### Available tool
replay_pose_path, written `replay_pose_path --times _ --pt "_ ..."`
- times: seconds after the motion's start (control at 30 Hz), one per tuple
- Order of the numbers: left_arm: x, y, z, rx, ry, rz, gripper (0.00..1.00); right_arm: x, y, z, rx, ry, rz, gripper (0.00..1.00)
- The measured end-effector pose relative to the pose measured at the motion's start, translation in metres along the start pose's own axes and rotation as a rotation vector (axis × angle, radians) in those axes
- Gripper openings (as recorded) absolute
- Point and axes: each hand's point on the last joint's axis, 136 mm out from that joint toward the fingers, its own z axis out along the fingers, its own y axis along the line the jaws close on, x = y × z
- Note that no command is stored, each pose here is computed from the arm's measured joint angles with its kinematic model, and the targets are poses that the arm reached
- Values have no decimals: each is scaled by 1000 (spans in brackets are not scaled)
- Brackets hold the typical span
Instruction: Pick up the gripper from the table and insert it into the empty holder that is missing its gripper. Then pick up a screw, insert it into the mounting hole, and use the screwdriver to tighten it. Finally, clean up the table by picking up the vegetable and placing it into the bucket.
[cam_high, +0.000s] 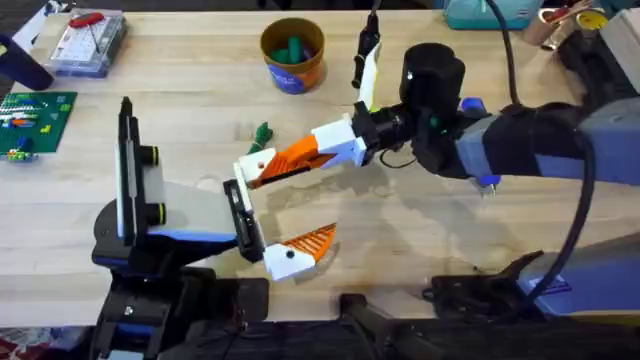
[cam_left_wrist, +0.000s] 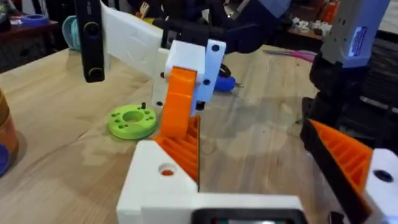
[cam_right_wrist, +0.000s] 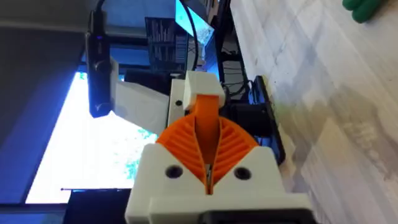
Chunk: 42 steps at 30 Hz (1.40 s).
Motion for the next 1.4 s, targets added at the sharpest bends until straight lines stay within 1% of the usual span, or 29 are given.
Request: replay_pose_path --times 0.73,0.97,1.13,1.4 --pt "0 -1 0 4 0 -1 991 -2 0 2 5 -6 -10 10" --pt "-3 4 -1 -22 -8 31 991 -7 6 4 -8 -59 -77 9" --pt "-1 3 -1 -17 -1 11 991 -4 -1 4 -1 -92 -57 9" --pt "-1 5 -1 -27 -2 5 991 -5 -1 6 3 -107 -50 9"
